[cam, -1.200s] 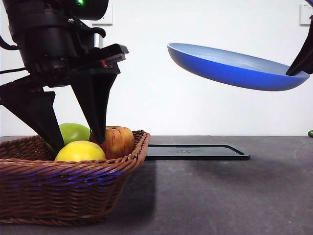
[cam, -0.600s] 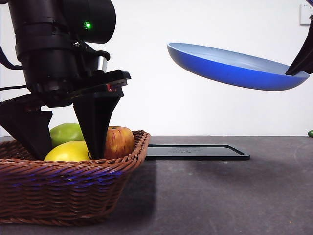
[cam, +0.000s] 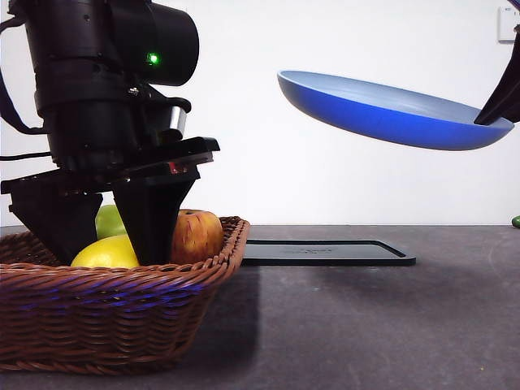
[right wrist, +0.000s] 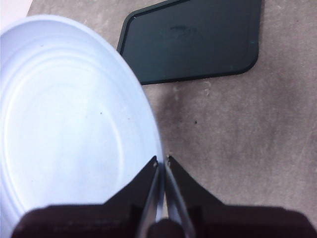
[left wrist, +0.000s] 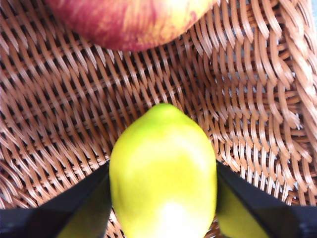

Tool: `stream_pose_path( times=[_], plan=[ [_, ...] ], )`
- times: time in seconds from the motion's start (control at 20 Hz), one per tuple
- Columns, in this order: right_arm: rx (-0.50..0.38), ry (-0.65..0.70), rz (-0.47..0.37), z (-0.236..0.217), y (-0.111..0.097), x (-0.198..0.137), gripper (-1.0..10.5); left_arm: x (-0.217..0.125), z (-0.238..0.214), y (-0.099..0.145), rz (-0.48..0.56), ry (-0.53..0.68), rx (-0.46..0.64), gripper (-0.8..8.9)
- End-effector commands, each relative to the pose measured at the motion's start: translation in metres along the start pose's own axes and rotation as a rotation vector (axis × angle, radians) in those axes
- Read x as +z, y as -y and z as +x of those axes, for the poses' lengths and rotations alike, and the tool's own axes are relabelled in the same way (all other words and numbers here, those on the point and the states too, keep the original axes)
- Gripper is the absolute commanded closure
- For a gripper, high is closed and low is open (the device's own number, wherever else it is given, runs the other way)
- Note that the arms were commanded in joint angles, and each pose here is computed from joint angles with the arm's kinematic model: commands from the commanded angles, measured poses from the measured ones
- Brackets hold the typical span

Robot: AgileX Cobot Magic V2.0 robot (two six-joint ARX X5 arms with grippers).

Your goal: Take the lemon from the basket,put the lemon in the plate,hand out the plate

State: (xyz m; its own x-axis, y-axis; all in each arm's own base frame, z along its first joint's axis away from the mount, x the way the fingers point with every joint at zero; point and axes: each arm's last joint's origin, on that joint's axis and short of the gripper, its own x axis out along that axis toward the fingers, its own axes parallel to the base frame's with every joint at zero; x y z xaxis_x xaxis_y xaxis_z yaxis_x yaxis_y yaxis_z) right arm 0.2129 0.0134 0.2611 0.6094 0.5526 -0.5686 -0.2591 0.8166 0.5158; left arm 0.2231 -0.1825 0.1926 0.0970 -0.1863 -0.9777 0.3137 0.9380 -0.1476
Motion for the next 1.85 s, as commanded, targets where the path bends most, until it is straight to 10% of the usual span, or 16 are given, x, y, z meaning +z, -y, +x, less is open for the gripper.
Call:
stream_pose_path(
  times=[0.05,0.35,0.8,1.2,1.85],
  plan=[
    [0.013,0.023,-0.018,-0.002,-0.003,0.006,9.4,0.003,0.002,0.004,0.024,0.014,-0.003,7.83],
    [-0.006,0.010,0.029,0.003,-0.010,0.004,9.4,-0.013,-0.065,0.006,0.073,0.200,-0.082,7.83],
    [-0.008,-0.210,-0.006,0.040,-0.043,-0.021,9.4,-0.029,-0.176,0.046,0.331,0.650,-0.486,8.09],
    [-0.020,-0.285,-0.047,0.052,-0.056,-0.033,9.4,-0.028,-0.123,0.087,0.546,0.510,-0.209,8.09],
    [0.001,-0.303,-0.061,0.053,-0.061,-0.036,9.4,-0.021,-0.078,0.113,0.665,0.407,-0.146,8.02]
  ],
)
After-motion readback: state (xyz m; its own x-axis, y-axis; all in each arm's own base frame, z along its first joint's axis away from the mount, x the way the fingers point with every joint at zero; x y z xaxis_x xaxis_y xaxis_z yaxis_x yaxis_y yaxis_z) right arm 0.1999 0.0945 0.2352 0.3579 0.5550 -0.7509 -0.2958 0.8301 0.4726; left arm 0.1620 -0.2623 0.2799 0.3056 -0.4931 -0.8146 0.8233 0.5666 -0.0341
